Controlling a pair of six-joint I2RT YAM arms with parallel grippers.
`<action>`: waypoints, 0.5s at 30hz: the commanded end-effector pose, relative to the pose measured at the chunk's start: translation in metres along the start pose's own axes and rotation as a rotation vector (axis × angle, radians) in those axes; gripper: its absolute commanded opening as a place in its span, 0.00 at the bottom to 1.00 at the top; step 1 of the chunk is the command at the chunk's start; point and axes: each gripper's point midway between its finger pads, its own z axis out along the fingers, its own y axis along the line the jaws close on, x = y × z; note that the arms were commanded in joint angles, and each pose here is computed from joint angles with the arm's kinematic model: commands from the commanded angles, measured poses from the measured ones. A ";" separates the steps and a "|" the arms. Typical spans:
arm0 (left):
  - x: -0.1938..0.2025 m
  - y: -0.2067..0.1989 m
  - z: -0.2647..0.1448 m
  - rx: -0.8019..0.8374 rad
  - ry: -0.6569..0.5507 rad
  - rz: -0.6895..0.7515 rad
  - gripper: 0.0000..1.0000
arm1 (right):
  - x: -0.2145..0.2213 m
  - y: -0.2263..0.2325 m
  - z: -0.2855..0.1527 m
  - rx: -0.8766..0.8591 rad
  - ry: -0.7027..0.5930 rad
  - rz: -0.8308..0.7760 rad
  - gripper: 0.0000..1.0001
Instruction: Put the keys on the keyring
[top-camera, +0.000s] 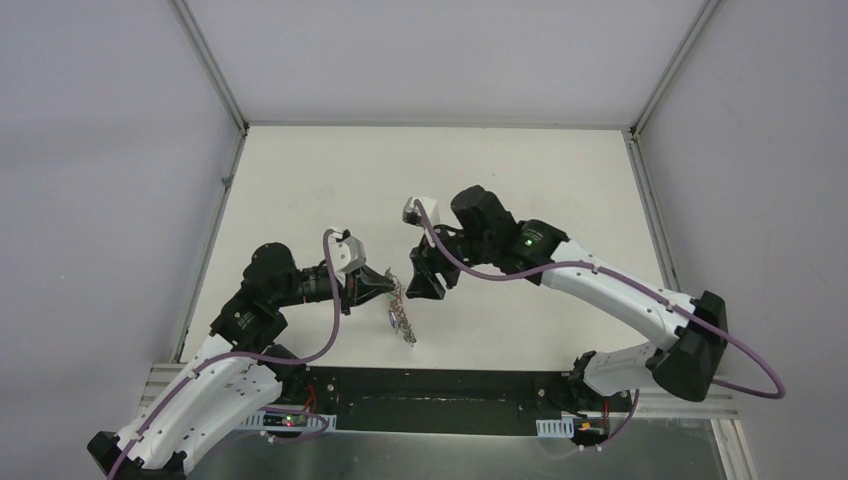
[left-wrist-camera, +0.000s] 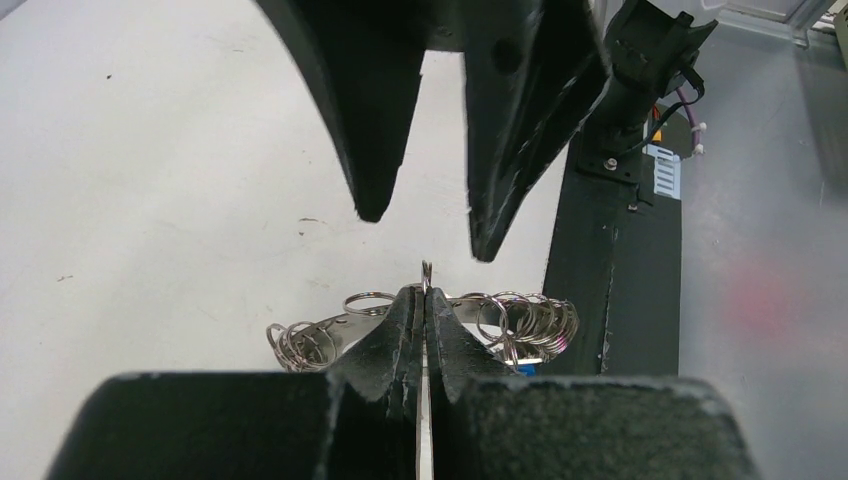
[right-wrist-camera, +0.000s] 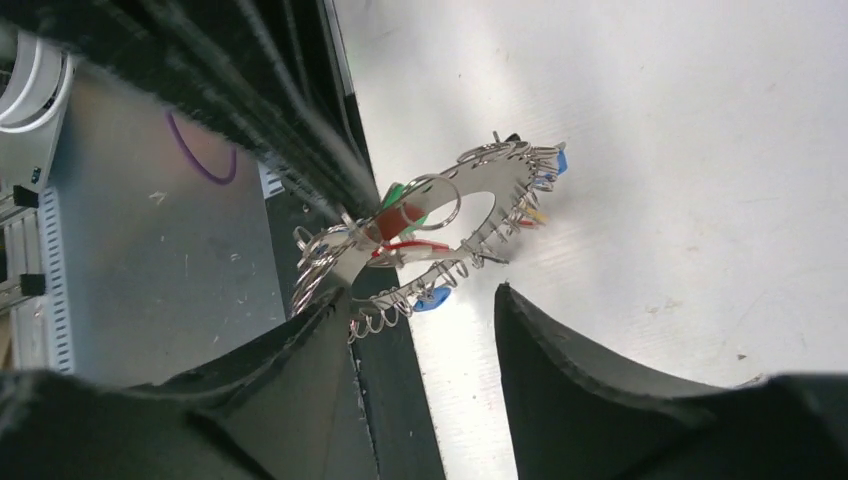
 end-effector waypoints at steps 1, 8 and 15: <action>-0.029 -0.006 0.000 0.030 -0.102 0.072 0.00 | -0.052 0.018 -0.033 0.006 -0.296 -0.167 0.58; -0.036 -0.016 -0.001 0.085 -0.132 0.121 0.00 | -0.055 0.018 -0.050 0.045 -0.475 -0.322 0.81; -0.046 -0.030 -0.004 0.164 -0.178 0.192 0.00 | -0.054 0.040 -0.053 -0.063 -0.612 -0.461 0.94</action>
